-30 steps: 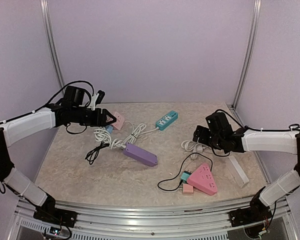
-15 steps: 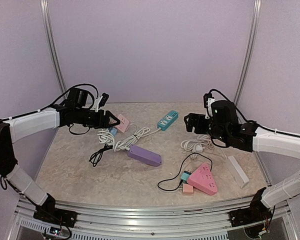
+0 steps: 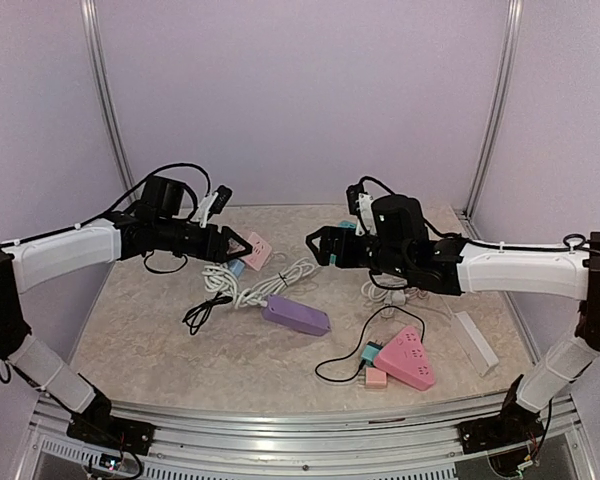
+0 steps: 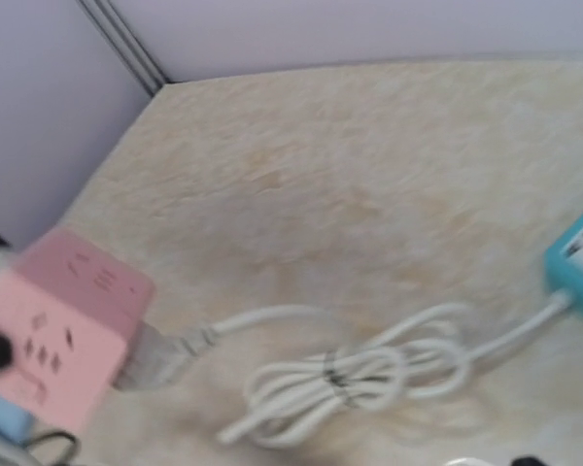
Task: Pull the plug off the socket
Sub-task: Remove the plug from the socket.
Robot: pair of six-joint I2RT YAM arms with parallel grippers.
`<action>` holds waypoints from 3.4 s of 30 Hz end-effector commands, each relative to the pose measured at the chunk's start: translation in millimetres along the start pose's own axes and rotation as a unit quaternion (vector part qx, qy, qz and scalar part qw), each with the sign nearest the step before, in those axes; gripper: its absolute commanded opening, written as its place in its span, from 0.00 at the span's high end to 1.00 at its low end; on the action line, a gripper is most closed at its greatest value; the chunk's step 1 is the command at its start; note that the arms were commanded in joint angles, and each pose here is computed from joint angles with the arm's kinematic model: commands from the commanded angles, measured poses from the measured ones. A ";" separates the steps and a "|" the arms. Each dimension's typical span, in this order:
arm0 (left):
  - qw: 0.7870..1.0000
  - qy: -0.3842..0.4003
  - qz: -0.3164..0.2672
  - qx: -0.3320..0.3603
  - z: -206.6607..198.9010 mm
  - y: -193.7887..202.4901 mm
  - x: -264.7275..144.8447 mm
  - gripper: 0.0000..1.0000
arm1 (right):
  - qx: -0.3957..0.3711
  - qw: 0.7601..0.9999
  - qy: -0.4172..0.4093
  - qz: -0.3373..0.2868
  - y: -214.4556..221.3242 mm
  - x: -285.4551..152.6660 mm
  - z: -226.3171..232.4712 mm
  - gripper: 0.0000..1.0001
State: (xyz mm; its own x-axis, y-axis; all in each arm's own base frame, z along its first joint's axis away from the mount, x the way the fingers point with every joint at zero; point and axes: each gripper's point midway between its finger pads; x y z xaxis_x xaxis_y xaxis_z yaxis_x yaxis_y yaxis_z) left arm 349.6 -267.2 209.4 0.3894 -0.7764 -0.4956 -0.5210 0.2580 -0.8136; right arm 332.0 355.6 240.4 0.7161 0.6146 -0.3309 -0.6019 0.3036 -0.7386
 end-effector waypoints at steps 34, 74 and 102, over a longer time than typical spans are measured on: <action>0.964 -0.115 -0.051 0.235 -69.9 -28.4 -11.2 1.00 | 0.201 0.958 -0.162 0.123 75.7 58.7 86.3 0.19; 0.954 -0.011 -0.128 0.269 -116.5 -45.7 -43.7 0.01 | 0.198 0.977 -0.080 0.007 33.0 32.2 35.0 1.00; 0.984 0.018 0.048 0.172 -76.5 7.4 40.0 0.37 | 0.084 0.996 -0.024 -0.022 8.2 11.7 42.0 1.00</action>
State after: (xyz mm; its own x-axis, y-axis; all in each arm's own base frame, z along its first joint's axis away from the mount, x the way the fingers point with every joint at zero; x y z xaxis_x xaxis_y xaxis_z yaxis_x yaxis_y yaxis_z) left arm 300.2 -339.2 220.6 0.3198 -0.7973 -0.5119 -0.2287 0.4593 -0.8583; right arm 313.8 385.6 186.5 0.6751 0.5919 -0.4404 -0.7092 0.3560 -0.6086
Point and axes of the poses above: each gripper's point midway between its finger pads, its own x axis out along the fingers, its own z axis along the line the jaws close on, y = z × x, and after that the axes turned 13 degrees about x, right-handed
